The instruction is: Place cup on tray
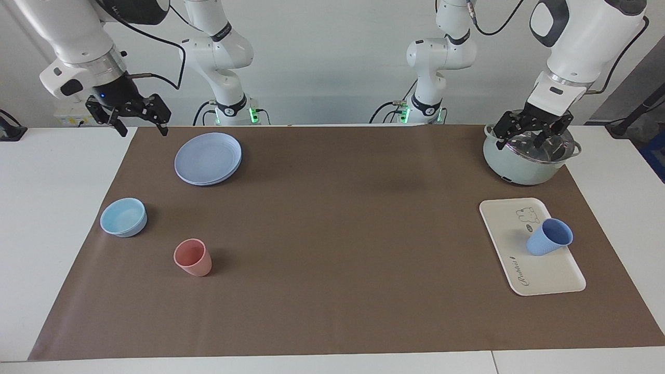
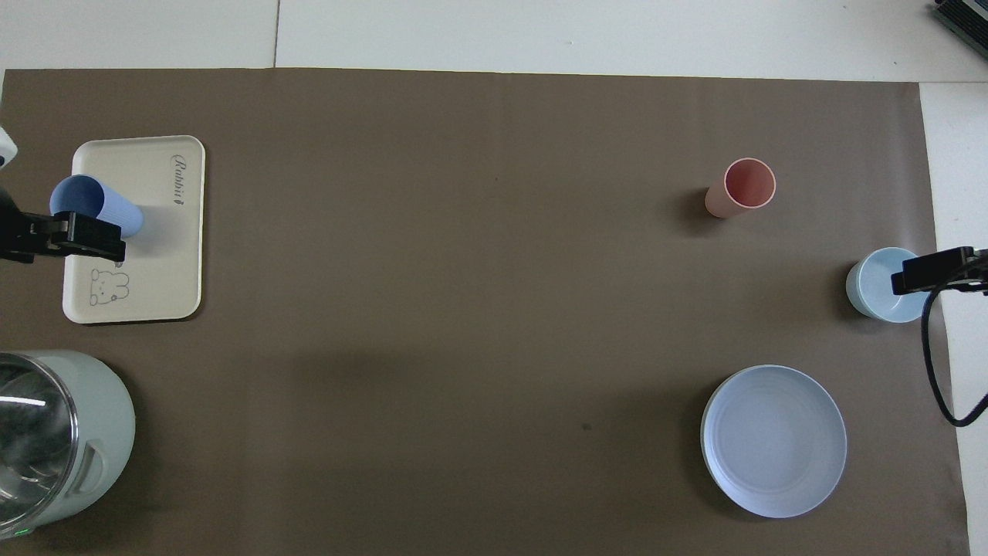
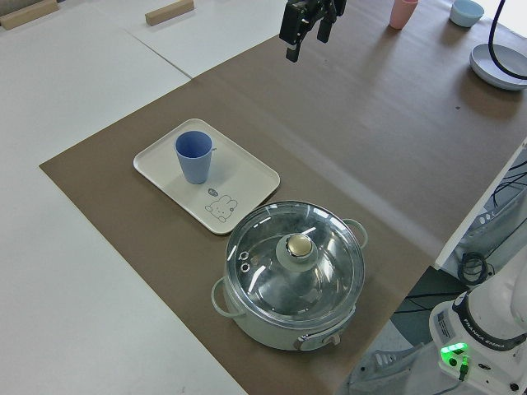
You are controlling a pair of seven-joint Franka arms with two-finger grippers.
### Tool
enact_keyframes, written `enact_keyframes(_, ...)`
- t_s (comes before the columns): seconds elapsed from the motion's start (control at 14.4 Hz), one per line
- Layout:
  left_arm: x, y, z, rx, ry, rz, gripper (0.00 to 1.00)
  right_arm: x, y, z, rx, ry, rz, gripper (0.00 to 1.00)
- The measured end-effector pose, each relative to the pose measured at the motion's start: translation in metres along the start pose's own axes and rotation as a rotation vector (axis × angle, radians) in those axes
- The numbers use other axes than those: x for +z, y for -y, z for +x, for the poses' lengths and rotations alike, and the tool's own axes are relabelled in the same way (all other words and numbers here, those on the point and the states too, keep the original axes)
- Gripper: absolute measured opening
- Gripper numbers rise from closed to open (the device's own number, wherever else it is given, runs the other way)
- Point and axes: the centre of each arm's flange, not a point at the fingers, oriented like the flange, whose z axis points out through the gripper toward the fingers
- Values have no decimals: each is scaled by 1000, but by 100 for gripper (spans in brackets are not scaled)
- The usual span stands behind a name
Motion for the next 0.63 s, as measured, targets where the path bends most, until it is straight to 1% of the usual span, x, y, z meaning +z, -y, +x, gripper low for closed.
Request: enact_keyframes(0.63, 0, 1, 0, -3, 0, 0, 100, 0, 9, 1, -13, -1, -5, 100)
